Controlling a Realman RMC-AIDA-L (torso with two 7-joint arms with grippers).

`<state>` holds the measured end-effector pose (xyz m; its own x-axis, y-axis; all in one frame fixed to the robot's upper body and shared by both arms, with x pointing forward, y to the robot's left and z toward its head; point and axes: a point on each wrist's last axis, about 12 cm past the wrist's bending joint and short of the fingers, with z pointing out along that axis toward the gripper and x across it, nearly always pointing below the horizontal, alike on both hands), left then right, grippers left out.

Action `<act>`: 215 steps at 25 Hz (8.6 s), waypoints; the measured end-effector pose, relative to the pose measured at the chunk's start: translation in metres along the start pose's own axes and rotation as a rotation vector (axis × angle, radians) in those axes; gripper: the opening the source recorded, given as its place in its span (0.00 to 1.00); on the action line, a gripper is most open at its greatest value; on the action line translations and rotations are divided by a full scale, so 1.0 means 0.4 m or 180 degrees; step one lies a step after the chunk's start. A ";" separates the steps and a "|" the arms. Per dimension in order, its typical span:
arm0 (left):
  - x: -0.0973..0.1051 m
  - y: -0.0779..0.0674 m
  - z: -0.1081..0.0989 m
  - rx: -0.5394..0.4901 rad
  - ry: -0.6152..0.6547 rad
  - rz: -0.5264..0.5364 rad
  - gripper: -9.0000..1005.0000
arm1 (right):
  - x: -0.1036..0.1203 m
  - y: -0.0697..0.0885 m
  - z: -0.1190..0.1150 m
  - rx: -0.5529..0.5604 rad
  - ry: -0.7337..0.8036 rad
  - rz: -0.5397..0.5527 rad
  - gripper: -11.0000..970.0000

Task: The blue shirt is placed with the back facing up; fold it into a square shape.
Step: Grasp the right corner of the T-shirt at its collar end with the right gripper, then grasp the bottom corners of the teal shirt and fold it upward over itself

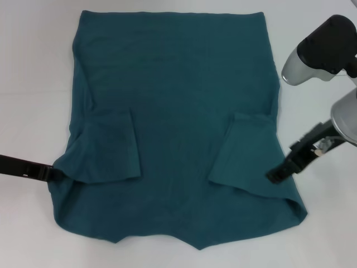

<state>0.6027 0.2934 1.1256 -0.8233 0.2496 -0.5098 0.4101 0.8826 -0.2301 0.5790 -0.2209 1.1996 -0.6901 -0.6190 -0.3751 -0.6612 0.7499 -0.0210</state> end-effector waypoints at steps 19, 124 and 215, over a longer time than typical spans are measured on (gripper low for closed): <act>0.003 -0.001 0.002 0.0013 0.0017 0.0083 0.06 | 0.110 -0.013 0.048 -0.0024 0.0832 0.0902 0.97; 0.008 -0.004 0.019 0.0016 0.0012 0.0092 0.06 | 0.096 0.010 0.193 0.0112 0.0728 0.0839 0.41; -0.014 0.072 -0.153 0.1148 -0.0498 -0.0608 0.06 | 0.066 -0.163 -0.001 -0.0016 -0.0684 0.0437 0.07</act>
<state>0.5952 0.3418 1.1725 -0.8397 0.0076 -0.5430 0.3899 0.7044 -0.5932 0.6036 -0.2861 1.1915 -0.6954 -0.4472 -0.5625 -0.5675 0.8220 0.0480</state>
